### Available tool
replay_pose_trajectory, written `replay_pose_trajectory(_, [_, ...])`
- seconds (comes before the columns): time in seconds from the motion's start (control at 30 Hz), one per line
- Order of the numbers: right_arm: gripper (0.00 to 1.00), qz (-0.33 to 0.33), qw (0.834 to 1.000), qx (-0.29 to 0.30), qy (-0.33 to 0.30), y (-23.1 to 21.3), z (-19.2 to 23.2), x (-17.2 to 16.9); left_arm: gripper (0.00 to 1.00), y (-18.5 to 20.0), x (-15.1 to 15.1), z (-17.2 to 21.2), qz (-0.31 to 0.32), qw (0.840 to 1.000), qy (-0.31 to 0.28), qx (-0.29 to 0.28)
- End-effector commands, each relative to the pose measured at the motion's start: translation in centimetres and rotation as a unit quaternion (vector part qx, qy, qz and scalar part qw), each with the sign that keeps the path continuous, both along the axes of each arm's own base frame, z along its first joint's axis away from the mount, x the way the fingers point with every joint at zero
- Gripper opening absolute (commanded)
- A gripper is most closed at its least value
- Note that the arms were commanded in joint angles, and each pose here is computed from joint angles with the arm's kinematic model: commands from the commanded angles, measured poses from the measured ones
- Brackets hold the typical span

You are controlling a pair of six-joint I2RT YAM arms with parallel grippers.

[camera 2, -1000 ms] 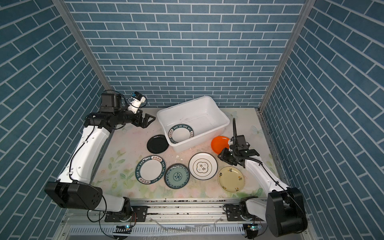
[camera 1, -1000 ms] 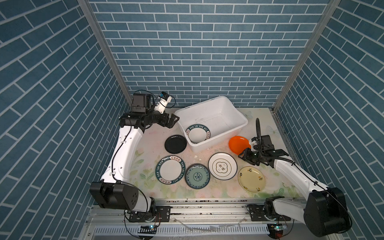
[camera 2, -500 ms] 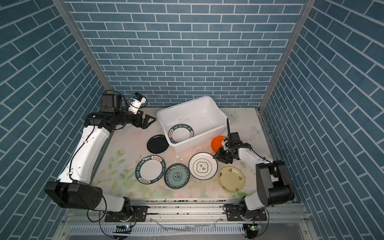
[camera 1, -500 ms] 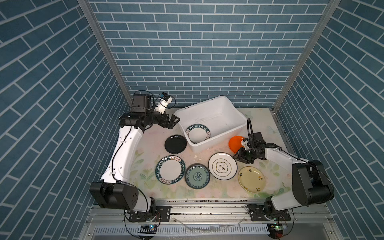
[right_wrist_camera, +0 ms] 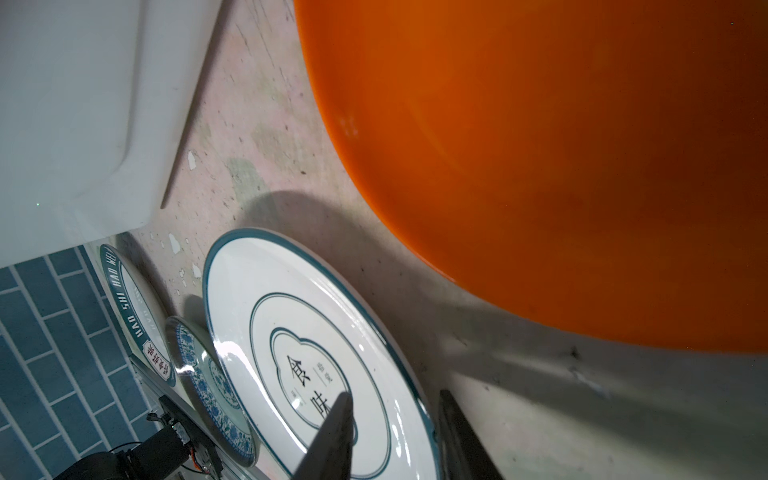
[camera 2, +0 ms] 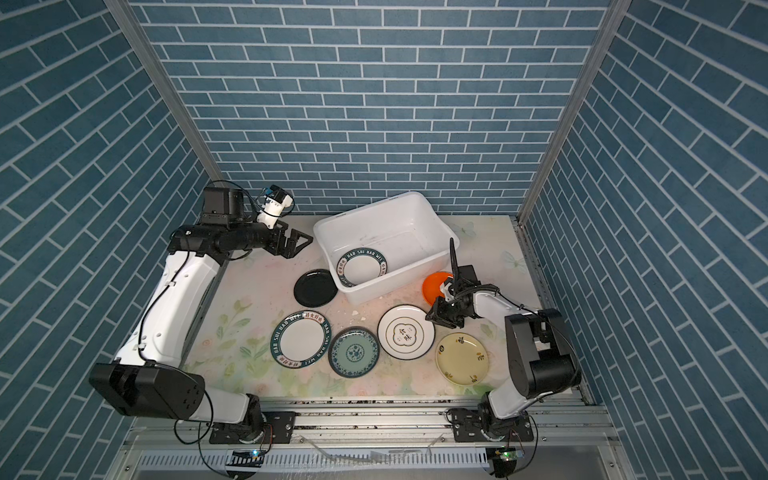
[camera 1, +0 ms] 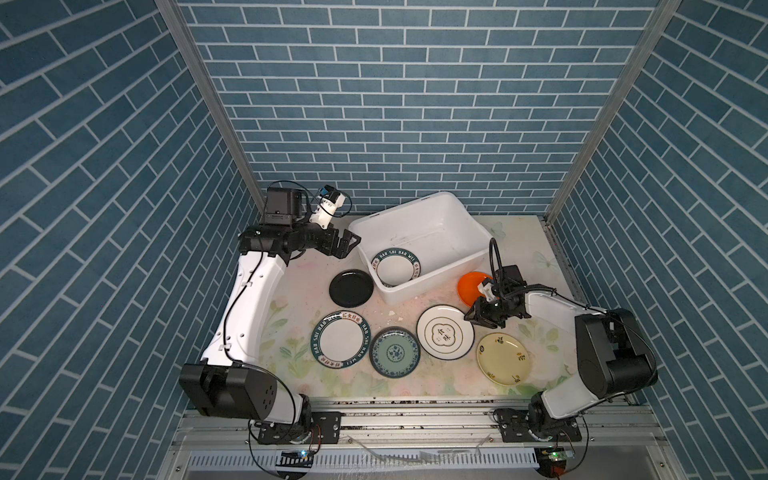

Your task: Place the plates into the plastic bin on the countertop

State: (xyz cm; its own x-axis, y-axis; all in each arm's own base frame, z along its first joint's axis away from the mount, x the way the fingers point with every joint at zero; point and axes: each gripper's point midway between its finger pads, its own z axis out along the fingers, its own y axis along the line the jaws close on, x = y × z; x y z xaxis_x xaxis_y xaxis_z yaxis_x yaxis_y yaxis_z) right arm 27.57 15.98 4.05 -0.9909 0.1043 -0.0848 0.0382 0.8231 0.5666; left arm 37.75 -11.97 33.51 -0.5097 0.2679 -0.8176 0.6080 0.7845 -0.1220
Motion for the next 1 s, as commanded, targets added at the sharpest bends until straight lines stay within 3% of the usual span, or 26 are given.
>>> replay_pose_trajectory(0.0, [0.34, 0.02, 1.0, 0.002, -0.006, 0.1, -0.4, -0.2, 1.0, -0.5, -0.6, -0.6, -0.01, 1.0, 0.018, -0.007])
replay_pose_trajectory(0.97, [0.19, -0.003, 1.0, 0.002, -0.002, -0.4, -2.7, -1.4, 0.99, -1.1, -0.3, -0.4, -0.017, 0.999, 0.024, -0.025])
